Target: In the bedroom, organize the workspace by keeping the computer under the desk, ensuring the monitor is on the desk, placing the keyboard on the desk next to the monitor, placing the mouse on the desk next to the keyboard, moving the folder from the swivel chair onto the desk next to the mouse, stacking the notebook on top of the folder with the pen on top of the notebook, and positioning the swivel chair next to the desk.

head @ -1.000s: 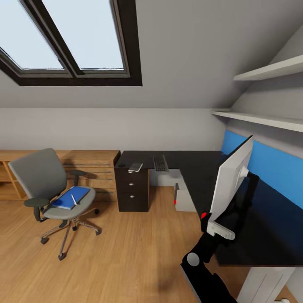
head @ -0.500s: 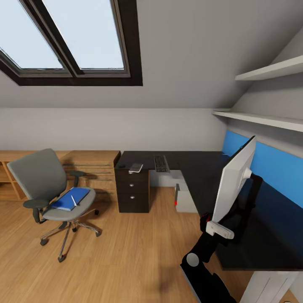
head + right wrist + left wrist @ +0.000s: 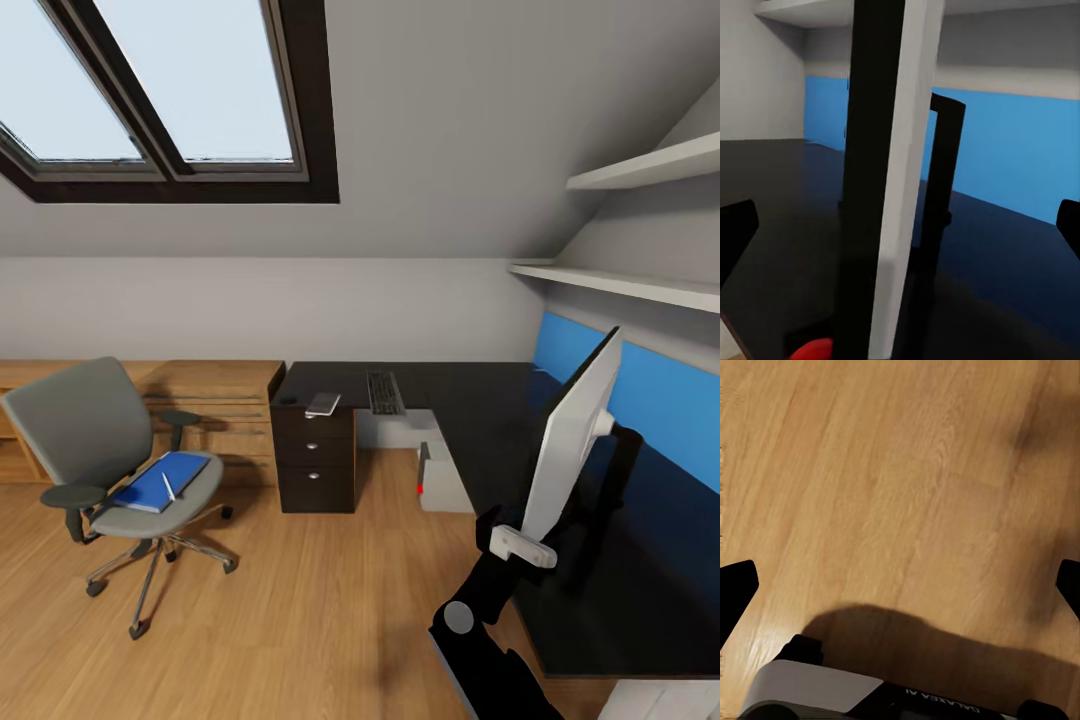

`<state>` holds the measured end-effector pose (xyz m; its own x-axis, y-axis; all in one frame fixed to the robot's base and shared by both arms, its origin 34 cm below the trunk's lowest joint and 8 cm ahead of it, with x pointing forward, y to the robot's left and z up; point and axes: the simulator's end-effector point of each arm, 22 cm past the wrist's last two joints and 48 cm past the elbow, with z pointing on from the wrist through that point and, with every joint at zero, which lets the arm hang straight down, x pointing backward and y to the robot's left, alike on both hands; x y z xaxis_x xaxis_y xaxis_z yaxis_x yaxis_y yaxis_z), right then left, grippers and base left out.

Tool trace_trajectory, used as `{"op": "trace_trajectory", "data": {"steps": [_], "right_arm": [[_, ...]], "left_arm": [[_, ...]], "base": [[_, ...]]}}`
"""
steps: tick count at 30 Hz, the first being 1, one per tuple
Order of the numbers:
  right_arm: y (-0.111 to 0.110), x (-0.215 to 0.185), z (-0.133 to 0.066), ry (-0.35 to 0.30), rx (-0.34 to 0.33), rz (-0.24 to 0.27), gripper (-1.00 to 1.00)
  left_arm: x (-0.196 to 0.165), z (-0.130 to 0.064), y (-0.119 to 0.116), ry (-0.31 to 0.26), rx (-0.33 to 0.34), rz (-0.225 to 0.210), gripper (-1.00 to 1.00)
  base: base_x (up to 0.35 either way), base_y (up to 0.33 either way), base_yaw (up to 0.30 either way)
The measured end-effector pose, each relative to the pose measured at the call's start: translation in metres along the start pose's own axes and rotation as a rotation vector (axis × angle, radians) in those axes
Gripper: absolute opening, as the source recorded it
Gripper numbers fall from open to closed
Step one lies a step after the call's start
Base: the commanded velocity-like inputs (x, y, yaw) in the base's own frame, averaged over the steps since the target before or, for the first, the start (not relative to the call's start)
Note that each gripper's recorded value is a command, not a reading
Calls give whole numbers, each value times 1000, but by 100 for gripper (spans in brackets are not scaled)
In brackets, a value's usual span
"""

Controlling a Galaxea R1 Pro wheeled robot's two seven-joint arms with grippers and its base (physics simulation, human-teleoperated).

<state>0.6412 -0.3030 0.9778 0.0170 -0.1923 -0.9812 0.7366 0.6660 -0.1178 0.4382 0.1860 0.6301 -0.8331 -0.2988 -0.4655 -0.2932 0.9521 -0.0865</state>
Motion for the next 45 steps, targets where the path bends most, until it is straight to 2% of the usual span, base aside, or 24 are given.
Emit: {"op": "trace_trajectory", "data": {"steps": [17, 21, 28, 45], "right_arm": [[0, 0, 0, 2, 1, -1, 100], [0, 0, 0, 2, 2, -1, 100], [0, 0, 0, 2, 2, -1, 100], [0, 0, 0, 1, 1, -2, 100]], "left_arm": [[7, 1, 0, 13, -6, 2, 100], [7, 1, 0, 13, -5, 2, 100], [6, 3, 0, -27, -14, -26, 100], [6, 3, 0, -29, -15, -28, 100]], "base": [[64, 0, 0], [2, -184, 0], [0, -64, 0], [-13, -108, 0]]}}
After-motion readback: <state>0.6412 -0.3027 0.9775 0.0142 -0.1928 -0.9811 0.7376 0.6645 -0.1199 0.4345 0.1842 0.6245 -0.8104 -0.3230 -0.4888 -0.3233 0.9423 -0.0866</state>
